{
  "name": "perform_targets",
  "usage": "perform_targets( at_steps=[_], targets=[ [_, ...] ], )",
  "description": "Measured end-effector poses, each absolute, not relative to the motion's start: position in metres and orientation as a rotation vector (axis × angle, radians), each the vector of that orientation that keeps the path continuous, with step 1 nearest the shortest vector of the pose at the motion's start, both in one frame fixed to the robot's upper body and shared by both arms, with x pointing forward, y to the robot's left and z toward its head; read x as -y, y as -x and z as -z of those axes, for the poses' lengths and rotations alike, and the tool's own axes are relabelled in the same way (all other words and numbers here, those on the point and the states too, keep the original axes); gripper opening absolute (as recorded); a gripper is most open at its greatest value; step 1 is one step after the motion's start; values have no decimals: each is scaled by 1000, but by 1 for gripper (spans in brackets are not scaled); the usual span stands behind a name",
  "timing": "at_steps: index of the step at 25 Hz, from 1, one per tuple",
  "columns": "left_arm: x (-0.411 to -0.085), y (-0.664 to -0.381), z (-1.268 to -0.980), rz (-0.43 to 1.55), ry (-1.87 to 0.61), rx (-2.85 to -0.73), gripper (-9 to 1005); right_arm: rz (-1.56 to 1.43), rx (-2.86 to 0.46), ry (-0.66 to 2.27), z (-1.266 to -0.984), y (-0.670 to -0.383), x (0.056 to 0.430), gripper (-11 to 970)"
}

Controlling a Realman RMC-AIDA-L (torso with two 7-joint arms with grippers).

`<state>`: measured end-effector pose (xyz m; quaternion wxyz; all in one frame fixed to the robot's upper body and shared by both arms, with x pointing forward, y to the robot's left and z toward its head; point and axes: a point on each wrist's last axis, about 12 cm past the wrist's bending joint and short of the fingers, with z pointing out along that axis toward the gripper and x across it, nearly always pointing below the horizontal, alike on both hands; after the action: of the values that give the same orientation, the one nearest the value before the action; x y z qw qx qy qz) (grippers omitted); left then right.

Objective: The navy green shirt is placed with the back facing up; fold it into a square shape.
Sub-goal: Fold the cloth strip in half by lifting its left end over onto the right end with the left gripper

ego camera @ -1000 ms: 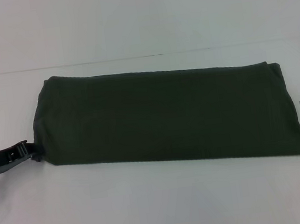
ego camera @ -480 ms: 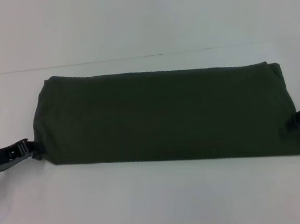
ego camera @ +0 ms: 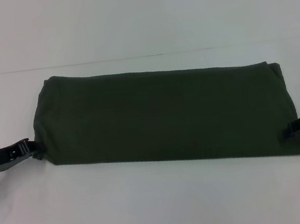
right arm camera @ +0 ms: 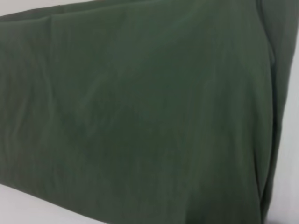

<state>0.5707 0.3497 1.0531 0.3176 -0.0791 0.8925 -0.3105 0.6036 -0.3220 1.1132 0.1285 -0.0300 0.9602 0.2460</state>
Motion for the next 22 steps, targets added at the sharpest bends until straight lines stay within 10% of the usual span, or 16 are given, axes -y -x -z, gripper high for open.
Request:
perform_targets(
  at_steps=[15,22],
  targets=[
    [-349,-572,-1055,820,207,-2346,11,-697,-2797,108,-1108,-605,315,718],
    [-349,-572,-1055,824,207,-2345,12,-696,-2797,109,-1108,-604,316,434]
  ],
)
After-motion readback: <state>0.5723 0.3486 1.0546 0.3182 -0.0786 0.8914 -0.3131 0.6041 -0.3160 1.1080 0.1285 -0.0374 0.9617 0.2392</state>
